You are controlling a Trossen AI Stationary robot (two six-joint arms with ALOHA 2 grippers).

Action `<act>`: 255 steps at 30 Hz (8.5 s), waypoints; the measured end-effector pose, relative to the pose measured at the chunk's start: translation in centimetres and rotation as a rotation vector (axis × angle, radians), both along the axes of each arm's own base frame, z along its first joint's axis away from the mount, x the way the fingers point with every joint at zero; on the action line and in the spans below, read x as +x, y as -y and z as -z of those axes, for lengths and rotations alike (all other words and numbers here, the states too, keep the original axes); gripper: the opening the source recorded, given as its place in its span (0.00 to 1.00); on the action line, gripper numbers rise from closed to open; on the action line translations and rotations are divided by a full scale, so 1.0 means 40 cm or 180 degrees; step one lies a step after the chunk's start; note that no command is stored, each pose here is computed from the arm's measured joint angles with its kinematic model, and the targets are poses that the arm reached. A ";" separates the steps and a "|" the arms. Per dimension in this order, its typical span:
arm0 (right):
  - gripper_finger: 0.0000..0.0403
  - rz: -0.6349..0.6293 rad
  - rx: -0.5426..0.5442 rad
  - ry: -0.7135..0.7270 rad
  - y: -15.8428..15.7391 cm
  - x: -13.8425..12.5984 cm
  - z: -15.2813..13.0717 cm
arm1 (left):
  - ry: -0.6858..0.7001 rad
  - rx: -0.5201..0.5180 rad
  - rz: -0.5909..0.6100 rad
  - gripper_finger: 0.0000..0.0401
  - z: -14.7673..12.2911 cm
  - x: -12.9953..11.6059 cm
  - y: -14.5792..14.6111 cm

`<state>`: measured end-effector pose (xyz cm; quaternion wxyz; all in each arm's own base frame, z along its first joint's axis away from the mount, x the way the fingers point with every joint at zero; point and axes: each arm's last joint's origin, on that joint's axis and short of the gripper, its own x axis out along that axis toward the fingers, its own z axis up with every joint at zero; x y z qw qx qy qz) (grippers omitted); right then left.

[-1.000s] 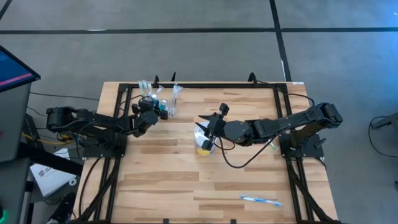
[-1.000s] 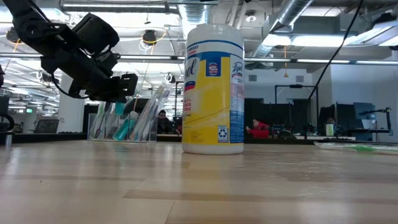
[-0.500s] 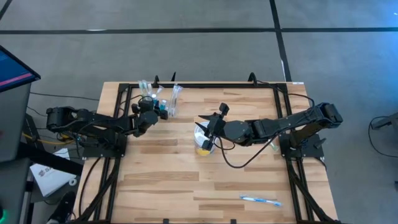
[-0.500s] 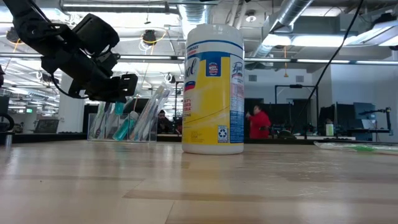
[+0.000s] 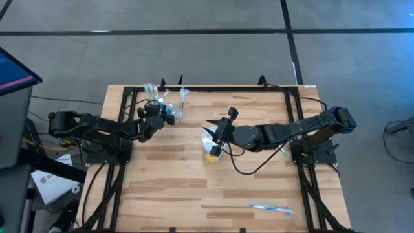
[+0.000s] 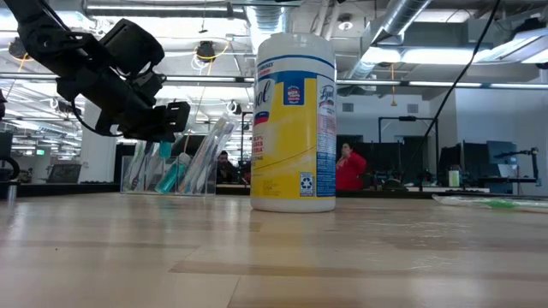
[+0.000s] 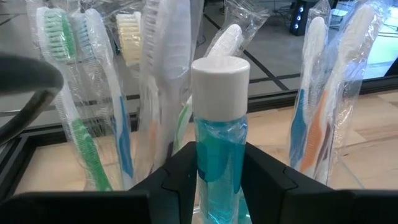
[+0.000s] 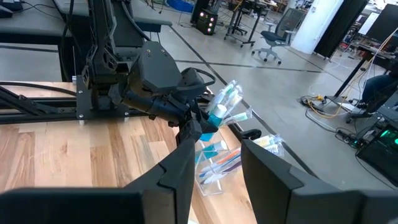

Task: Pick & Place toothbrushing station
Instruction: Put the mouthwash into the transparent organizer, then put the blue toothbrush into the transparent organizer

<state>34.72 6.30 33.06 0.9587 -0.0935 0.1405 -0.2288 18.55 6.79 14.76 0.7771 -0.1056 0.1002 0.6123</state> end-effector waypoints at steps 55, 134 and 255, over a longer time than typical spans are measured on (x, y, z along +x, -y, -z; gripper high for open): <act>0.30 0.0045 0.0097 -0.0244 -0.001 -0.015 0.017 | 0.0574 -0.0087 0.1869 0.30 -0.105 0.000 0.180; 0.30 0.0077 0.2058 -0.3467 -0.473 -0.427 0.285 | 0.0823 -0.0388 0.2810 0.30 -0.112 0.005 0.260; 0.00 0.0344 0.1365 -0.4190 -0.527 -0.434 0.358 | 0.0896 -0.0401 0.2859 0.30 -0.117 0.006 0.262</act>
